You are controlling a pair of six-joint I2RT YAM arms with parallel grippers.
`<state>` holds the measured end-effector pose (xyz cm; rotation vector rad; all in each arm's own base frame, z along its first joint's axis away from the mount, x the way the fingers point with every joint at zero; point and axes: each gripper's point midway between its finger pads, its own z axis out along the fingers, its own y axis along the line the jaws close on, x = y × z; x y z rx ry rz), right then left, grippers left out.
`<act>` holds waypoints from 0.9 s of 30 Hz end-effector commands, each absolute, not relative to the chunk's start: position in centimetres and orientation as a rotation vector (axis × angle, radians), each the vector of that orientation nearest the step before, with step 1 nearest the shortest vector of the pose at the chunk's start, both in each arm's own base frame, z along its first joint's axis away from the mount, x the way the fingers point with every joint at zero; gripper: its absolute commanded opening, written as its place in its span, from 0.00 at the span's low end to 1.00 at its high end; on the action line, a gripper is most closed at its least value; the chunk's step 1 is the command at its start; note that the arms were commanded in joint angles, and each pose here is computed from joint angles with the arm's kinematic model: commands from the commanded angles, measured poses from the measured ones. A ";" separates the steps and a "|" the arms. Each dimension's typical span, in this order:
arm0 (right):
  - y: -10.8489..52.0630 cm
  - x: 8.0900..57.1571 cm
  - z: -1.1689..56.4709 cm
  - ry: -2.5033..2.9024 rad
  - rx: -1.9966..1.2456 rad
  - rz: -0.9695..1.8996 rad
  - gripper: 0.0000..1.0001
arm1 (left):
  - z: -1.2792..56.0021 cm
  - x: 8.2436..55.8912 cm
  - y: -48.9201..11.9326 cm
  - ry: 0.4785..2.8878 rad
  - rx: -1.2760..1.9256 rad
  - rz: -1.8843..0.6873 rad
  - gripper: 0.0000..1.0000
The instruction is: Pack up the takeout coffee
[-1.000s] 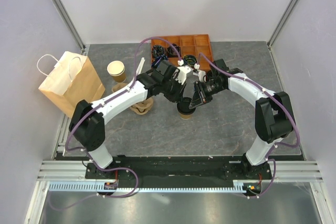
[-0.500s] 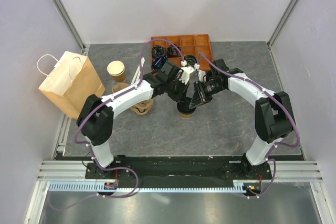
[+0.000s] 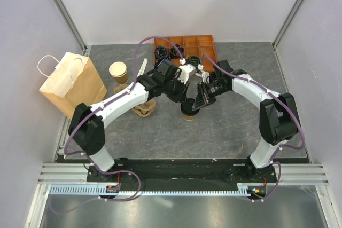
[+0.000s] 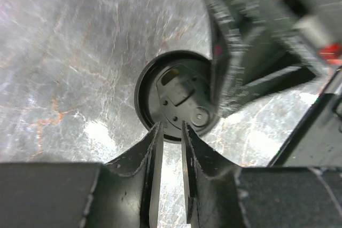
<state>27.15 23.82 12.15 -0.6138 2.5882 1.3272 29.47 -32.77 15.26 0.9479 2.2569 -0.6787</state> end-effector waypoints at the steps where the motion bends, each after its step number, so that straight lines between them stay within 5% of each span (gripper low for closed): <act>1: 23.7 28.0 12.3 2.570 -0.630 1.269 0.25 | 21.5 30.1 -33.5 2.105 0.924 -0.721 0.28; 8: 23.8 27.8 12.3 2.569 -0.622 1.277 0.25 | 19.9 32.2 -35.0 2.133 0.896 -0.702 0.28; 18: 23.6 28.0 11.3 2.602 -0.610 1.255 0.25 | 8.9 31.1 -33.5 2.375 0.925 -0.638 0.26; 27: 23.3 27.9 10.8 2.613 -0.603 1.236 0.25 | 19.2 32.6 -33.3 2.162 0.858 -0.736 0.28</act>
